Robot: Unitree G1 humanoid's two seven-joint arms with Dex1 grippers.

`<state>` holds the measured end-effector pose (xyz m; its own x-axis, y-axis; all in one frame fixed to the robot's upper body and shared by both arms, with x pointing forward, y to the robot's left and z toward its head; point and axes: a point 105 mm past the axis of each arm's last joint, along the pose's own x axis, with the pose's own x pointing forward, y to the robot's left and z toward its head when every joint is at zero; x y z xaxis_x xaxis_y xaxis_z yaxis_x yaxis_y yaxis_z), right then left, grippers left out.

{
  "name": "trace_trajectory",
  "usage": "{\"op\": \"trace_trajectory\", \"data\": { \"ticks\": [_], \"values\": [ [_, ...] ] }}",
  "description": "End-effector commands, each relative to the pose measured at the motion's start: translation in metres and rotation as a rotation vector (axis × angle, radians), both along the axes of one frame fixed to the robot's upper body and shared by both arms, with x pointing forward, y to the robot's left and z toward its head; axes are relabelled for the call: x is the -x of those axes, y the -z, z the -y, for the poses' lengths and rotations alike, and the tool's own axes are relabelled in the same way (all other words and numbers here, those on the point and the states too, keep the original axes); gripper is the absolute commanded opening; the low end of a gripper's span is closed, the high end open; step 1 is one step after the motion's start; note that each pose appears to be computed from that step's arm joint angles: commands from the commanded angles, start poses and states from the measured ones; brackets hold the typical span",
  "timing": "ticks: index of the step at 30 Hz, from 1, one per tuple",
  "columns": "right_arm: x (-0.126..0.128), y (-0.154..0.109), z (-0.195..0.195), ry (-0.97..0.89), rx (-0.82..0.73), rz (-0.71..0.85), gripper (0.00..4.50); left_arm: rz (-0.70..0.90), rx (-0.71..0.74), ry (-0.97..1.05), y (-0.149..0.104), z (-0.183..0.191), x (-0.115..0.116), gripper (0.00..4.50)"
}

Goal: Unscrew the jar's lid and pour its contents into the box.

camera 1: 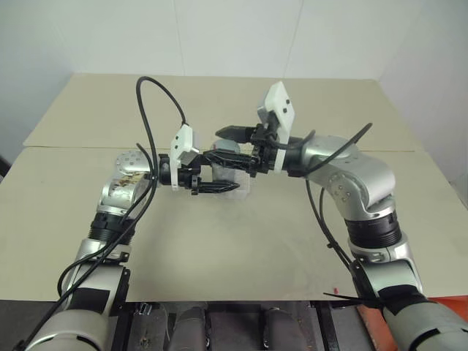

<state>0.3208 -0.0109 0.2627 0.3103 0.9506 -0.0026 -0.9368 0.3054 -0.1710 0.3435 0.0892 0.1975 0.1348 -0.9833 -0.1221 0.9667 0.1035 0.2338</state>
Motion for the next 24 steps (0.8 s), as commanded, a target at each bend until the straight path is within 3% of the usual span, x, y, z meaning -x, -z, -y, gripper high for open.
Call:
{"op": "trace_trajectory", "data": {
  "ticks": [1,8,18,24],
  "values": [
    [0.006,-0.008,0.000,-0.027,0.010,0.041,2.74,0.061,0.009,0.019,-0.013,0.001,0.004,2.75],
    [0.016,-0.001,0.003,-0.130,0.051,0.059,2.74,0.059,0.030,0.062,-0.020,0.000,0.009,2.75],
    [0.058,0.002,0.012,-0.643,0.106,0.032,2.74,0.014,0.103,0.388,-0.044,0.004,0.064,2.75],
    [0.062,0.002,0.009,-0.771,0.121,0.023,2.74,-0.014,0.088,0.475,-0.044,0.004,0.082,2.75]
  ]
}}
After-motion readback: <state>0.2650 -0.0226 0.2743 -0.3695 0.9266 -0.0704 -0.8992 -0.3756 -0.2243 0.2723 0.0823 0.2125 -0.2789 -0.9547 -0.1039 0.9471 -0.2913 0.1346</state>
